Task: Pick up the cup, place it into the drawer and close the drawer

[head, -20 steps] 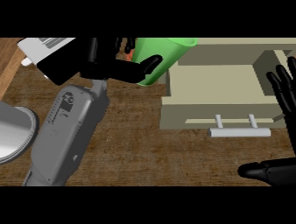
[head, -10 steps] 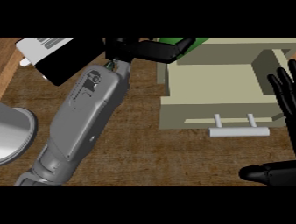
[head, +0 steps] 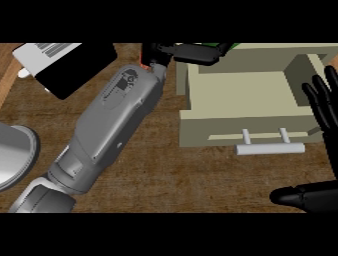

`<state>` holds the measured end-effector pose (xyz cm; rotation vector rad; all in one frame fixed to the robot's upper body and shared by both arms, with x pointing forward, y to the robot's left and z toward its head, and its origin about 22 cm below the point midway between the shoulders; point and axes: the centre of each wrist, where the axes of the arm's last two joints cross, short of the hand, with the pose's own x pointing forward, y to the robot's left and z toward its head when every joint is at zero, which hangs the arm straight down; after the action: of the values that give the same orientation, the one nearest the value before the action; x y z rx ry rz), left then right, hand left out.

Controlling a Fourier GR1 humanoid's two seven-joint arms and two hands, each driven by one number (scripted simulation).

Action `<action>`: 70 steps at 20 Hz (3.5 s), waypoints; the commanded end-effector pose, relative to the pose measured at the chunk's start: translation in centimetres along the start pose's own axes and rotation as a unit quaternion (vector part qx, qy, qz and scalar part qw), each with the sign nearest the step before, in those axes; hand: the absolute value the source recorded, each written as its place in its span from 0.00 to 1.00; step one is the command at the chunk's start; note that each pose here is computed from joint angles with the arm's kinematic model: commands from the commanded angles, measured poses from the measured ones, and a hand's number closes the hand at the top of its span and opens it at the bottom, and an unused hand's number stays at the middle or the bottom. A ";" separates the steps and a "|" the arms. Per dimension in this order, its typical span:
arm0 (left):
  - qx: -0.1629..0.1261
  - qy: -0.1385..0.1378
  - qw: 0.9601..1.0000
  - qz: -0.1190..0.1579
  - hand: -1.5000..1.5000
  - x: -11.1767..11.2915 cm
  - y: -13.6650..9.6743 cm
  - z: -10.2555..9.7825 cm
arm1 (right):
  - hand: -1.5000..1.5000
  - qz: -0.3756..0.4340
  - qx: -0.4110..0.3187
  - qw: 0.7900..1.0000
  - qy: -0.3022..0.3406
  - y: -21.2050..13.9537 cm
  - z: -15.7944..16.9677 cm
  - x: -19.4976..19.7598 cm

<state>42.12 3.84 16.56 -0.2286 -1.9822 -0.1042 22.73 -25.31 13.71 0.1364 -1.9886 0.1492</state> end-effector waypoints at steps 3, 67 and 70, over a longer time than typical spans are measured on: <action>0.004 0.025 0.999 -0.023 1.00 -2.0 -1.0 0.2 | 0.00 -0.006 -0.002 1.000 -0.008 -0.1 -1.3 -0.3; 0.088 0.032 0.993 0.077 0.00 -0.6 17.3 14.3 | 1.00 0.250 0.174 0.950 0.064 -1.0 -0.8 -1.5; 0.087 0.035 0.992 0.087 0.00 -1.8 18.1 16.1 | 1.00 0.343 0.233 0.908 0.058 -0.6 0.1 -2.1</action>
<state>34.00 22.66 9.52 -0.2667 -1.8848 0.1631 23.45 -25.51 12.27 -0.1580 -1.8174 0.8601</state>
